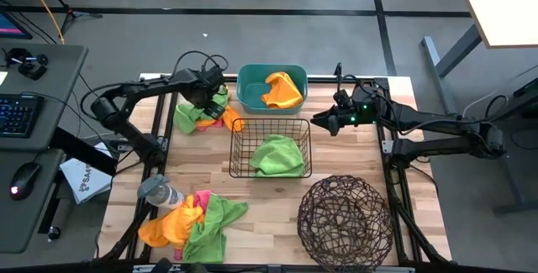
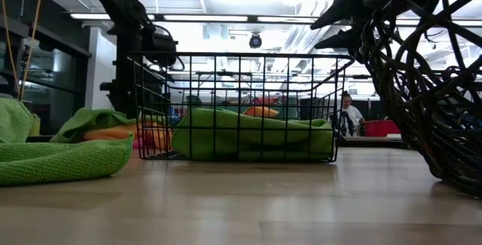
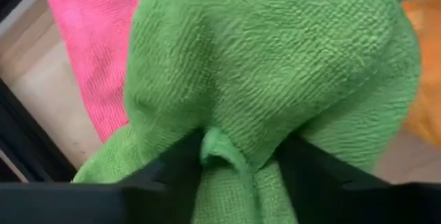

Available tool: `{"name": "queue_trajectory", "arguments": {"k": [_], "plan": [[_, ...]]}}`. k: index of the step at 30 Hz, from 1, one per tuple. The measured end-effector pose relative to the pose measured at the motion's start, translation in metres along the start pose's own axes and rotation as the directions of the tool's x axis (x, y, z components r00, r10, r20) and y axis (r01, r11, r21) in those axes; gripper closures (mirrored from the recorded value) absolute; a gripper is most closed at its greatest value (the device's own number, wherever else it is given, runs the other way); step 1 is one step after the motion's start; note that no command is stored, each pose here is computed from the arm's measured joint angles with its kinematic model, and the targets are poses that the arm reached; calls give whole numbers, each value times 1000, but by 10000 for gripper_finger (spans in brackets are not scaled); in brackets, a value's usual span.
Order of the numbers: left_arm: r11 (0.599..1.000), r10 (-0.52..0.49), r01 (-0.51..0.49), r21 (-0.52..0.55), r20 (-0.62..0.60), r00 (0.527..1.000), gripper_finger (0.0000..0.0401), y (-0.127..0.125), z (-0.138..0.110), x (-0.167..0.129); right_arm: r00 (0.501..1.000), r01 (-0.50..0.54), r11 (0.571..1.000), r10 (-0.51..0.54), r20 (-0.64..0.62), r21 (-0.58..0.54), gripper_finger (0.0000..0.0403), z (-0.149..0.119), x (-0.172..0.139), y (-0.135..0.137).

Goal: Sort microfiber towel by color & place in baskets
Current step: Put the top green microfiber cloth into the black wire basket

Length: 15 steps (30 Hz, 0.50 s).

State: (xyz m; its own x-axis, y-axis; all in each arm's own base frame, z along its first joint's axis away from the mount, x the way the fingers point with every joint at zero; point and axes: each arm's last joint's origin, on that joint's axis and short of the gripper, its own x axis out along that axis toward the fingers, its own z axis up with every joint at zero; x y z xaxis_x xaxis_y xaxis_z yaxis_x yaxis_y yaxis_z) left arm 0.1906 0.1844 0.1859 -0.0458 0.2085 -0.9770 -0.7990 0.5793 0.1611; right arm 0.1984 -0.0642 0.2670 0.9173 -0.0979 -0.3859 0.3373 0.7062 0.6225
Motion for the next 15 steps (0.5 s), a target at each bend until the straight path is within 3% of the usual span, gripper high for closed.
{"name": "queue_trajectory", "arguments": {"k": [3, 4, 7, 10, 15], "plan": [[999, 9, -10, 42, 16, 1000, 365, 1, 0, -3, 1000, -3, 1000, 3, 4, 5, 219, 0, 0, 0], [999, 18, -19, 41, 32, 999, 381, 2, -1, -7, 1000, -11, 1000, 11, 13, 9, 219, 1, 0, 1], [996, 71, -78, 47, 141, 987, 393, 9, -5, -42, 995, -68, 997, 65, 75, 36, 219, 7, -4, 7], [996, 61, -80, 42, 329, 942, 396, 17, -15, -95, 973, -155, 987, 147, 178, 33, 219, 17, -12, 16], [999, 27, -48, 15, 638, 769, 399, 33, -50, -178, 899, -222, 975, 208, 385, -9, 219, 31, -30, 29]]}}
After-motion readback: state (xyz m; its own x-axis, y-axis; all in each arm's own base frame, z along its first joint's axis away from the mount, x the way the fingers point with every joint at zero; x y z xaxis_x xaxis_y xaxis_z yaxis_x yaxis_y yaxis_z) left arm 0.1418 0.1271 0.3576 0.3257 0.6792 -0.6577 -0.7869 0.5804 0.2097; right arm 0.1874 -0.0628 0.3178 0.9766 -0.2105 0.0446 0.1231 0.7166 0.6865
